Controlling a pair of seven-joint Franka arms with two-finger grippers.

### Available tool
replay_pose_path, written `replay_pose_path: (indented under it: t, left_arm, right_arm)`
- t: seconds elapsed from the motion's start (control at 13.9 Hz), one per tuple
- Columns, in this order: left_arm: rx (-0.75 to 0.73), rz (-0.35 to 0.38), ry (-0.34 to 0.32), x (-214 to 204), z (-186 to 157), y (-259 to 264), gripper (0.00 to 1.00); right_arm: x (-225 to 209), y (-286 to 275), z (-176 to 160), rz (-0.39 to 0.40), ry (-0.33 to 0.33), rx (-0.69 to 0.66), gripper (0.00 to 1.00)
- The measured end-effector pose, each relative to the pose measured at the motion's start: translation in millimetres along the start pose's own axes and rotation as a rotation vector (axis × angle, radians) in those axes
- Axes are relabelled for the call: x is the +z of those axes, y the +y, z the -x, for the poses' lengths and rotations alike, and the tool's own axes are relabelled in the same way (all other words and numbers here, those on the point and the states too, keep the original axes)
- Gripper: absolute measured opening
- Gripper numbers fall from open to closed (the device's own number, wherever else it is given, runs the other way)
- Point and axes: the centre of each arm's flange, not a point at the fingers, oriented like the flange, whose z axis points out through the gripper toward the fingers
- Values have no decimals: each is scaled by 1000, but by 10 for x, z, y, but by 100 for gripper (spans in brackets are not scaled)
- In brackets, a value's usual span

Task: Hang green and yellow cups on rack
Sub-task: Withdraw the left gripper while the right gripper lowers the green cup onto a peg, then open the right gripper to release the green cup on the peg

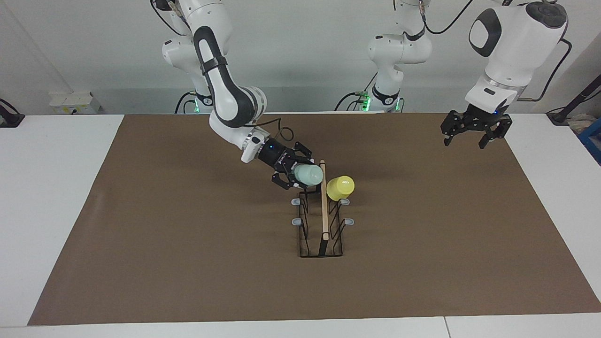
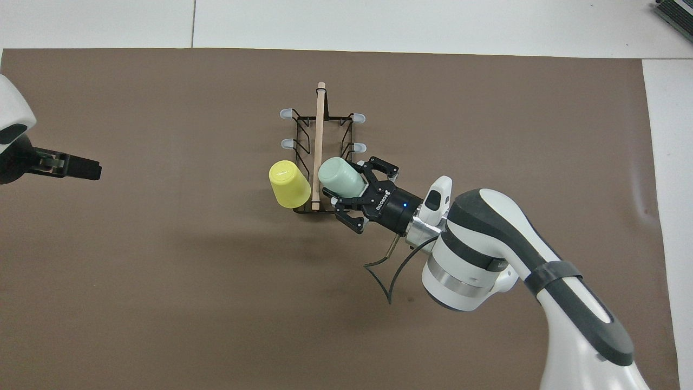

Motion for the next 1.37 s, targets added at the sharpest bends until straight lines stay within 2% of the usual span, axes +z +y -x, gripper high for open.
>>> replay_pose_path:
  t: [0.29, 0.43, 0.58, 0.72, 0.86, 0.93, 1.08, 1.15, 1.37]
  left_arm:
    - [-31, 23, -27, -1, 76, -299, 100]
    - [-47, 26, -37, 7, 108, -382, 100]
    - [-48, 32, -61, 19, 135, -382, 100]
    - [-48, 35, -76, -18, 143, -381, 100]
    - [-52, 35, -78, -35, 147, -399, 100]
    - [-54, 35, -77, -35, 147, -411, 100]
    - [-56, 35, -79, -34, 140, -422, 100]
    - [-56, 35, -81, -28, 141, -424, 100]
    - [-59, 45, -81, -16, 136, -422, 100]
  right_arm:
    - [-297, 100, 193, 8, 12, -27, 70]
    - [-292, 90, 305, -32, 61, -36, 70]
    - [-251, 170, 557, -45, 100, -54, 70]
    - [-191, 189, 733, -39, 104, -44, 70]
    - [-167, 189, 734, -37, 103, -44, 70]
    - [-161, 196, 717, -34, 99, -48, 76]
    - [-168, 225, 692, -17, 84, -54, 97]
    - [-166, 246, 650, -8, 79, -61, 100]
    - [-150, 252, 372, 31, 56, -90, 100]
